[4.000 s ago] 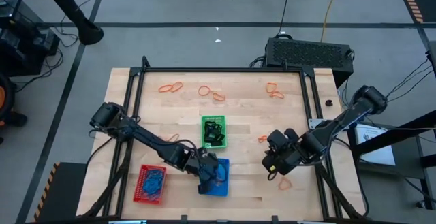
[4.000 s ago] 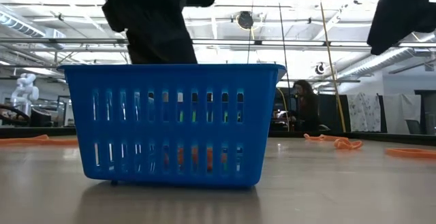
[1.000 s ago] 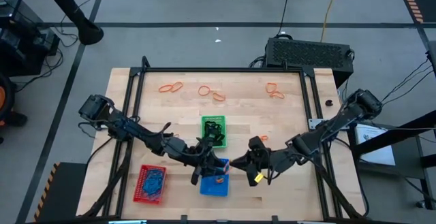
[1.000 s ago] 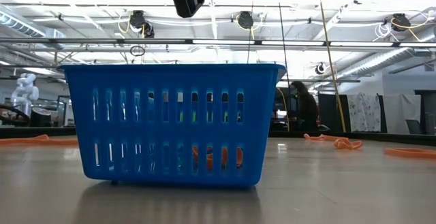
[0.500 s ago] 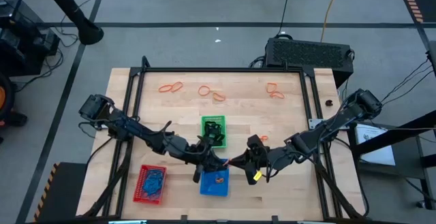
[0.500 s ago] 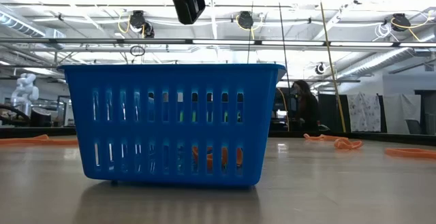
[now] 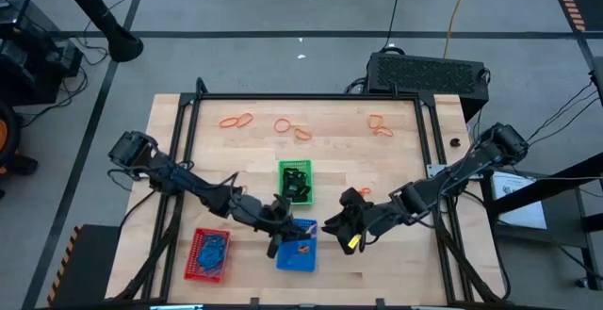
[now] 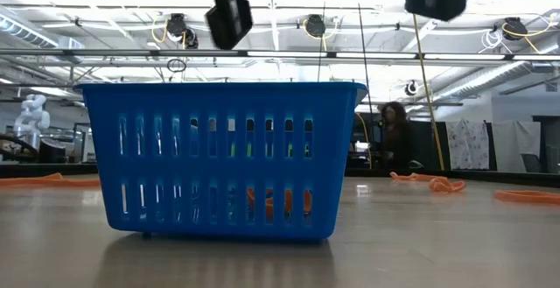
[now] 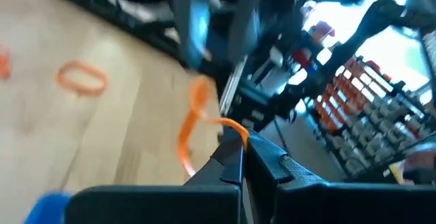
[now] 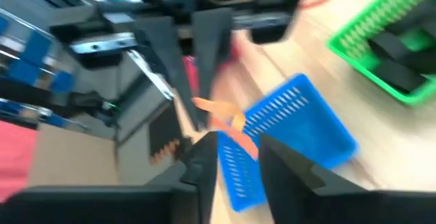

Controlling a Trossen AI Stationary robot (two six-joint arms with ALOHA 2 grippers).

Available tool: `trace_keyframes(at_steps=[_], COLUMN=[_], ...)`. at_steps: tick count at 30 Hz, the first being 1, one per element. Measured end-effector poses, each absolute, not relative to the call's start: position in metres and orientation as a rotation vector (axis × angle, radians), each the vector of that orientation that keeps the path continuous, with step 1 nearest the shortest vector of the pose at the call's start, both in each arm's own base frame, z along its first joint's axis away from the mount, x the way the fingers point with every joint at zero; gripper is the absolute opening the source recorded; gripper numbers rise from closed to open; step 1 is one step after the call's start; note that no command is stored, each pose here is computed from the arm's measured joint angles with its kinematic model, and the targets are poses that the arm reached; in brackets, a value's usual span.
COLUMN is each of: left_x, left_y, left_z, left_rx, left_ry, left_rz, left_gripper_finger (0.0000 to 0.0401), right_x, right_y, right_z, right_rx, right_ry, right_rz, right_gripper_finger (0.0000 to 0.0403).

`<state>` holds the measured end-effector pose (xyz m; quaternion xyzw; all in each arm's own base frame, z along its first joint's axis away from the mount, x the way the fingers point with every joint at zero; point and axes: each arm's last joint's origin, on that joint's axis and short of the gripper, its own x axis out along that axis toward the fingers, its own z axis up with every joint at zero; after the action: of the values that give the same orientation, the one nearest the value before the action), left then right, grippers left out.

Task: Sort rubber bands into baskets
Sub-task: Put the orange rubberband into the blue bin

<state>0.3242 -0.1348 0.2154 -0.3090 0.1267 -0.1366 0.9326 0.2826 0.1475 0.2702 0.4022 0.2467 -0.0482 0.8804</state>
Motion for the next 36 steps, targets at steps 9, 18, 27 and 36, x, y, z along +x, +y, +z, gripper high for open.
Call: trace_keyframes(at_steps=[9, 18, 27, 36], left_x=[0.31, 0.3, 0.32, 0.323], left_y=[-0.148, -0.151, -0.168, -0.162], left_z=[0.191, 0.172, 0.165, 0.165], left_rx=[-0.67, -0.786, -0.842, -0.9], left_ry=[0.5, 0.636, 0.688, 0.786], left_rz=[-0.138, 0.069, 0.121, 0.158], left_gripper_finger=[0.0003, 0.0002, 0.0002, 0.0052], right_x=[0.273, 0.271, 0.275, 0.273], right_y=[0.142, 0.138, 0.128, 0.124], right_z=[0.255, 0.251, 0.251, 0.248], right_rx=[0.743, 0.661, 0.564, 0.523], right_ry=[0.666, 0.708, 0.71, 0.749], right_rz=[-0.203, -0.217, -0.211, -0.225], right_gripper_finger=[0.017, 0.0178, 0.0178, 0.0178])
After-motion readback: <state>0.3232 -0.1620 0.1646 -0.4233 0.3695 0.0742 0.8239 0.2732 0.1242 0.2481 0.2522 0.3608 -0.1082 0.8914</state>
